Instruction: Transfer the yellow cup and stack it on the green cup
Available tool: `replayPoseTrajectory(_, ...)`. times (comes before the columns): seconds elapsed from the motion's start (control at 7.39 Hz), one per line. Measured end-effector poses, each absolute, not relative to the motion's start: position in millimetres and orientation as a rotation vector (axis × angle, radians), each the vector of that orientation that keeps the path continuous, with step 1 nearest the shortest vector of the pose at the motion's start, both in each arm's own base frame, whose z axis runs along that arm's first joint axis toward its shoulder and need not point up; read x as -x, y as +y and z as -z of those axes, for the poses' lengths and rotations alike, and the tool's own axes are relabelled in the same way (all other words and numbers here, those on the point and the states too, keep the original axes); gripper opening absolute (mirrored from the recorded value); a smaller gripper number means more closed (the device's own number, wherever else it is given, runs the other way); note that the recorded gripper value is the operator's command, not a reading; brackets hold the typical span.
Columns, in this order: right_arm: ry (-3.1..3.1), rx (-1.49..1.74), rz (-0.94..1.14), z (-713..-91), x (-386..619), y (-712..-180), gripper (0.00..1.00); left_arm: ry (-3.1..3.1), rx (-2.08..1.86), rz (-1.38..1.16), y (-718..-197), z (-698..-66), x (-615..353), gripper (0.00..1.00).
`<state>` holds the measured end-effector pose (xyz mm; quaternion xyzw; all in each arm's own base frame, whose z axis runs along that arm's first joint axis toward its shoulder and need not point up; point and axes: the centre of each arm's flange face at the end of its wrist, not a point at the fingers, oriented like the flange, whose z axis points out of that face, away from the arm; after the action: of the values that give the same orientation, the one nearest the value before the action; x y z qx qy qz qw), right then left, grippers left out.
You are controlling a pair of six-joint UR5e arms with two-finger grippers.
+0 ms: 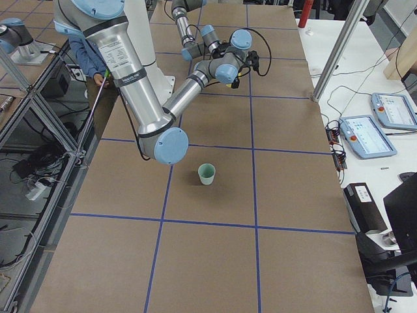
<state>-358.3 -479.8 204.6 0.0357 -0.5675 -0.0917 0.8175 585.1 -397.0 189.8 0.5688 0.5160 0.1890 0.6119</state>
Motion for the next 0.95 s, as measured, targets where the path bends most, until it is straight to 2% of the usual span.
replayPoseTrajectory(0.14,-1.212,-0.070,0.198,-202.8,362.1,-477.2,0.99,1.207,-1.304,-0.450,-385.8,-187.9,-591.5,0.62)
replayPoseTrajectory(0.27,-1.212,-0.064,0.201,-203.0,365.4,-475.1,0.99,1.225,-1.299,-0.461,-377.4,-183.4,-596.2,0.49)
replayPoseTrajectory(0.41,-1.211,-0.060,0.205,-203.4,368.2,-473.4,0.99,1.240,-1.294,-0.469,-371.7,-180.4,-599.0,0.46)
replayPoseTrajectory(0.95,-1.202,-0.053,0.205,-209.4,372.4,-472.1,0.99,1.250,-1.267,-0.494,-364.5,-176.7,-602.9,0.47)
